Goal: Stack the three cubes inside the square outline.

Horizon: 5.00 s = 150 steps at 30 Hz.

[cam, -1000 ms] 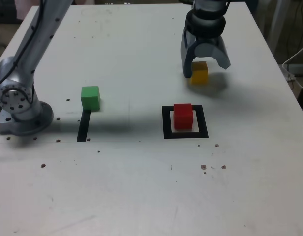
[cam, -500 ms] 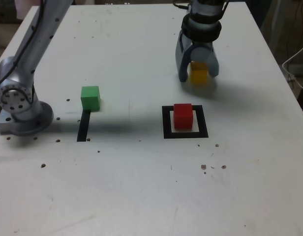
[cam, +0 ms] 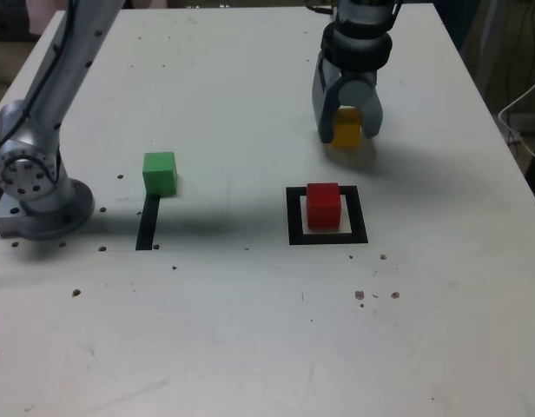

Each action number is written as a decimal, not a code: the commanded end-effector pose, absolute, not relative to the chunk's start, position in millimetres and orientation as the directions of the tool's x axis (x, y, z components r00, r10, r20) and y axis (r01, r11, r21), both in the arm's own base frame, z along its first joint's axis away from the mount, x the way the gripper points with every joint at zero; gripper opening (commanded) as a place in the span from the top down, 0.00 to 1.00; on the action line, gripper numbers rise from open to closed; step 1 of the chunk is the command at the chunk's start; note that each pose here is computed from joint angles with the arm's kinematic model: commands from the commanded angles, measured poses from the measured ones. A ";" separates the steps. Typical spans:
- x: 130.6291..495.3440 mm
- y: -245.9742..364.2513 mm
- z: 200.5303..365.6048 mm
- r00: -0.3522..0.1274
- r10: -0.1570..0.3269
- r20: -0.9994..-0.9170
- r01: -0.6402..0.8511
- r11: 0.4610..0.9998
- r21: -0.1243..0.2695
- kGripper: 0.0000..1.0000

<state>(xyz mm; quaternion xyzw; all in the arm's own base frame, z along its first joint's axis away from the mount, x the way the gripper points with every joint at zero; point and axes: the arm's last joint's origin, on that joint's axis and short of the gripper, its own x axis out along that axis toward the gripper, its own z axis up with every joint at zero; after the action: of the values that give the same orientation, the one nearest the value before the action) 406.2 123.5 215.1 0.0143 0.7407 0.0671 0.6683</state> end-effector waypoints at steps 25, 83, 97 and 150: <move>353.3 54.4 320.4 0.022 0.119 -0.993 0.092 0.988 0.121 0.71; 350.5 -35.4 264.9 -0.064 0.056 -0.996 0.028 0.998 0.054 0.70; 350.2 -30.9 259.1 -0.078 0.070 -0.995 0.019 0.997 0.068 0.51; 288.9 -22.1 305.2 -0.045 0.064 -0.997 0.050 0.997 0.062 0.01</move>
<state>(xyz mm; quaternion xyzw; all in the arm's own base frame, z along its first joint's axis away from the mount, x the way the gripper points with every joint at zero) 299.5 -25.2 298.3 0.0403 0.7260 0.0045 0.6865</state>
